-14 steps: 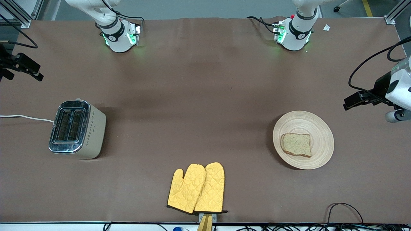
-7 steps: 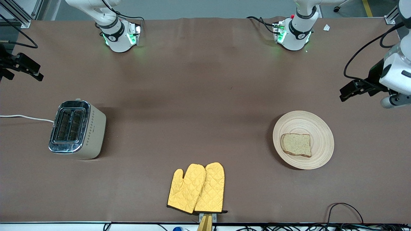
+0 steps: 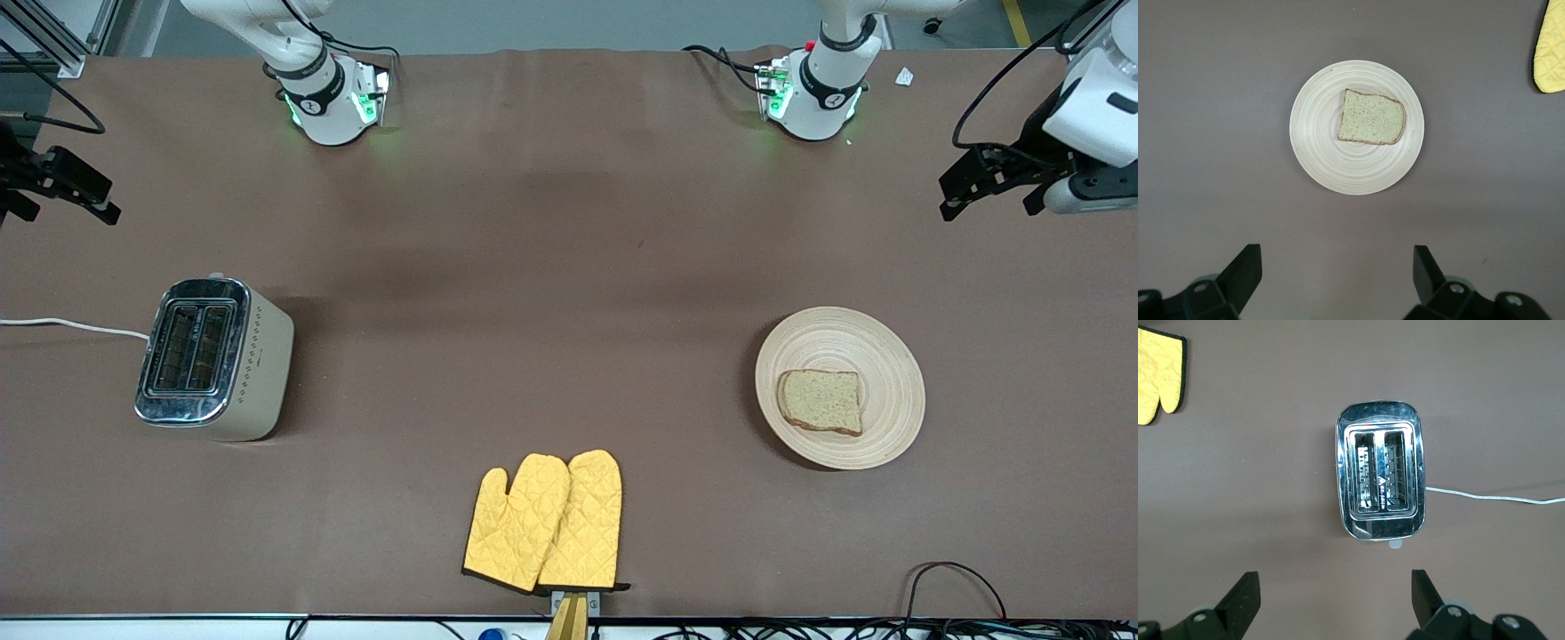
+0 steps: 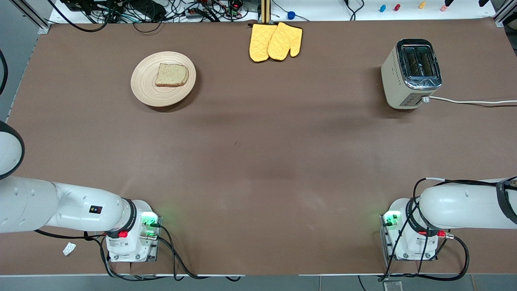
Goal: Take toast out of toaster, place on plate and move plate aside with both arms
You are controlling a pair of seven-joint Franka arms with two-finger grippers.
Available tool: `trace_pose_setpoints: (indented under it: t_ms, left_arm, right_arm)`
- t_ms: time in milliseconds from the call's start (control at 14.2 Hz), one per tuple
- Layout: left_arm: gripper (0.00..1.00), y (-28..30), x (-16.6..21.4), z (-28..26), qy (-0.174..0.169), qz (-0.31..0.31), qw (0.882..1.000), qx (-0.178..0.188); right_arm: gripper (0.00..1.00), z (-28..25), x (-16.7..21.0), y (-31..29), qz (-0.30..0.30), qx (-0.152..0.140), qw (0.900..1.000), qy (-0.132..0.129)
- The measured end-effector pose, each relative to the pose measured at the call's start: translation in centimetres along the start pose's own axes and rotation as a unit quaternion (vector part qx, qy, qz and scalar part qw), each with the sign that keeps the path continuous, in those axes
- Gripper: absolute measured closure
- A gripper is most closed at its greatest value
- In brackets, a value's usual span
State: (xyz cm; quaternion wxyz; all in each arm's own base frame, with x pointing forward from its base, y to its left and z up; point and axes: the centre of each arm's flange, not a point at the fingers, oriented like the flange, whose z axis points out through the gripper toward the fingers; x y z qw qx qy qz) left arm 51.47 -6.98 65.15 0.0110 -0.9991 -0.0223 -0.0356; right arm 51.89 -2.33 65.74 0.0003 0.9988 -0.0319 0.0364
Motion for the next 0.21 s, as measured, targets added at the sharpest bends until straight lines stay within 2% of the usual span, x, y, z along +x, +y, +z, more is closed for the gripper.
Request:
trace_pose_setpoints:
  t_ms: [211]
  left_arm:
    - [0.0,-0.95,-0.34,-0.03,-0.014,-0.005,1.0,0.003]
  right_arm:
    - [0.0,0.0,0.0,0.0,0.0,0.0,1.0,0.0]
